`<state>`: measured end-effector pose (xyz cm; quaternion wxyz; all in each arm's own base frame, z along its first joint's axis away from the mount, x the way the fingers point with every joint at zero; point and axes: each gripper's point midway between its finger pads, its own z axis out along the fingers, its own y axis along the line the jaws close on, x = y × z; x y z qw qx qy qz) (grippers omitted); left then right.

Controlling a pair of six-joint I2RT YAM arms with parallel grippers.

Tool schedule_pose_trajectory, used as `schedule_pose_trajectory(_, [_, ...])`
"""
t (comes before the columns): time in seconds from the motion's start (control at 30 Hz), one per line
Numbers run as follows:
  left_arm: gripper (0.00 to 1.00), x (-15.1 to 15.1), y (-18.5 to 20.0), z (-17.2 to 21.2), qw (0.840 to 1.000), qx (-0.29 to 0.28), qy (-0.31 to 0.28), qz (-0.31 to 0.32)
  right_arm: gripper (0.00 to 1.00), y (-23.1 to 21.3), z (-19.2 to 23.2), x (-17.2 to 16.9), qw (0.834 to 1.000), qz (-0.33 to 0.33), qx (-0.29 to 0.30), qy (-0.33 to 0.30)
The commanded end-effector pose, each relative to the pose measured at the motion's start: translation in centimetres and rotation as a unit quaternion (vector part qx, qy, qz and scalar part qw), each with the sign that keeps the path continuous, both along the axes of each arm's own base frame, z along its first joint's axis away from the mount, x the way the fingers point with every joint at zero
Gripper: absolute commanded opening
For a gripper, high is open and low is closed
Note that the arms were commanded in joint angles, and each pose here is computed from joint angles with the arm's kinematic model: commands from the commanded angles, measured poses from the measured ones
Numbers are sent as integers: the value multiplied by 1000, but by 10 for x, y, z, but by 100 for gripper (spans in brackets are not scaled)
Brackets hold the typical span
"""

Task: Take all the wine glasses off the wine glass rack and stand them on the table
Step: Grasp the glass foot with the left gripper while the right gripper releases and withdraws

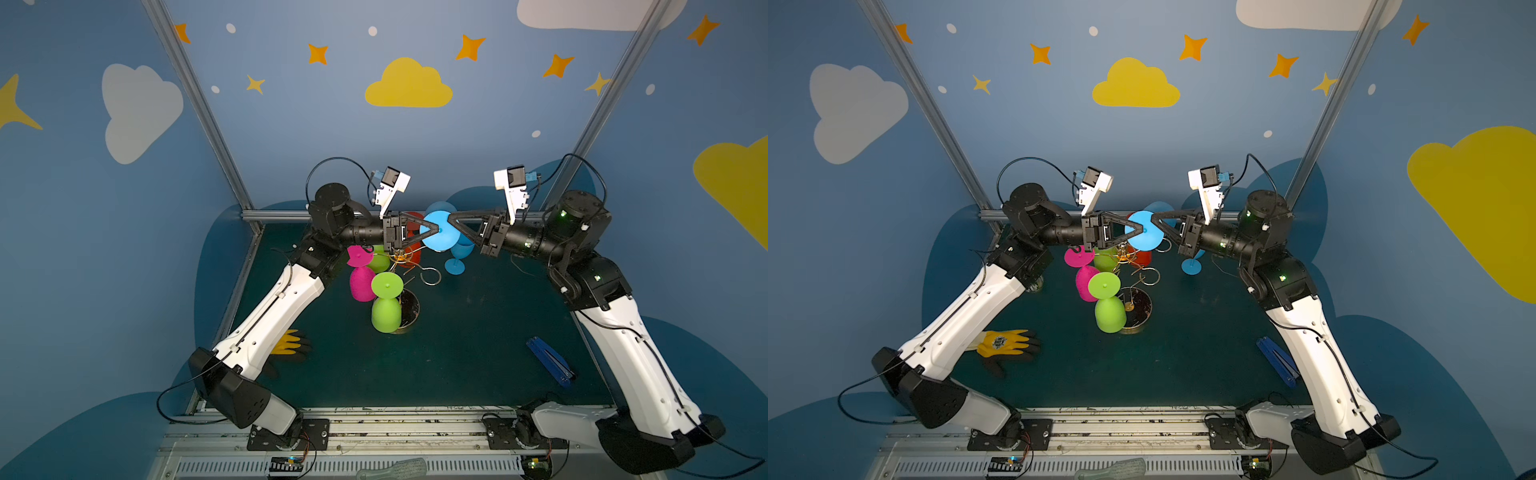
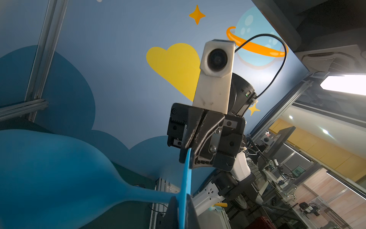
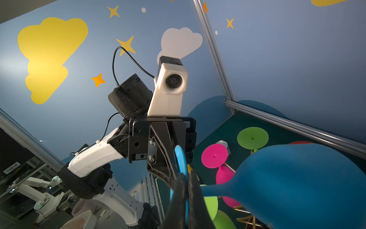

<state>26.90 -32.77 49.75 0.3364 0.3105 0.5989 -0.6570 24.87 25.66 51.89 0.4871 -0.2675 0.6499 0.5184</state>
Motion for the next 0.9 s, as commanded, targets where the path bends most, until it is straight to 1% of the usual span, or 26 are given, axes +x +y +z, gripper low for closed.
schedule_pose_trajectory(0.0, [4, -11, 0, 16, 1000, -22, -18, -10, 0, 0, 1, -4, 1000, -1, -3, -11])
schedule_pose_trajectory(0.07, [3, -10, 3, 21, 999, -32, -17, -1, 1, -2, 2, -5, 1000, -7, -6, -16])
schedule_pose_trajectory(0.1, [3, -11, 3, 24, 999, -37, -17, 1, 6, -3, 2, -6, 1000, -9, -6, -17])
schedule_pose_trajectory(0.13, [3, -11, 4, 26, 999, -40, -16, 3, 15, -4, 2, -7, 1000, -9, -7, -18])
schedule_pose_trajectory(0.17, [3, -10, 5, 27, 999, -42, -11, 6, 26, -6, 2, -7, 1000, -14, -9, -20])
schedule_pose_trajectory(0.23, [3, -6, 7, 28, 999, -42, 0, 20, 44, -13, 0, -5, 999, -34, -17, -25])
schedule_pose_trajectory(0.27, [3, -2, 8, 28, 999, -41, 8, 31, 50, -18, -1, -4, 998, -49, -22, -29])
schedule_pose_trajectory(0.4, [3, 16, 19, 24, 995, -40, 50, 73, 66, -45, -16, 7, 990, -124, -44, -52])
schedule_pose_trajectory(0.47, [3, 24, 25, 22, 992, -44, 77, 87, 72, -57, -24, 11, 984, -156, -54, -71])
schedule_pose_trajectory(0.6, [3, 34, 30, 23, 987, -66, 121, 81, 79, -69, -40, 20, 970, -195, -73, -126])
schedule_pose_trajectory(0.7, [3, 35, 32, 27, 986, -77, 134, 71, 86, -64, -50, 25, 960, -190, -76, -191])
schedule_pose_trajectory(0.87, [3, 33, 35, 30, 985, -73, 137, 81, 92, -47, -59, 29, 947, -150, -92, -267])
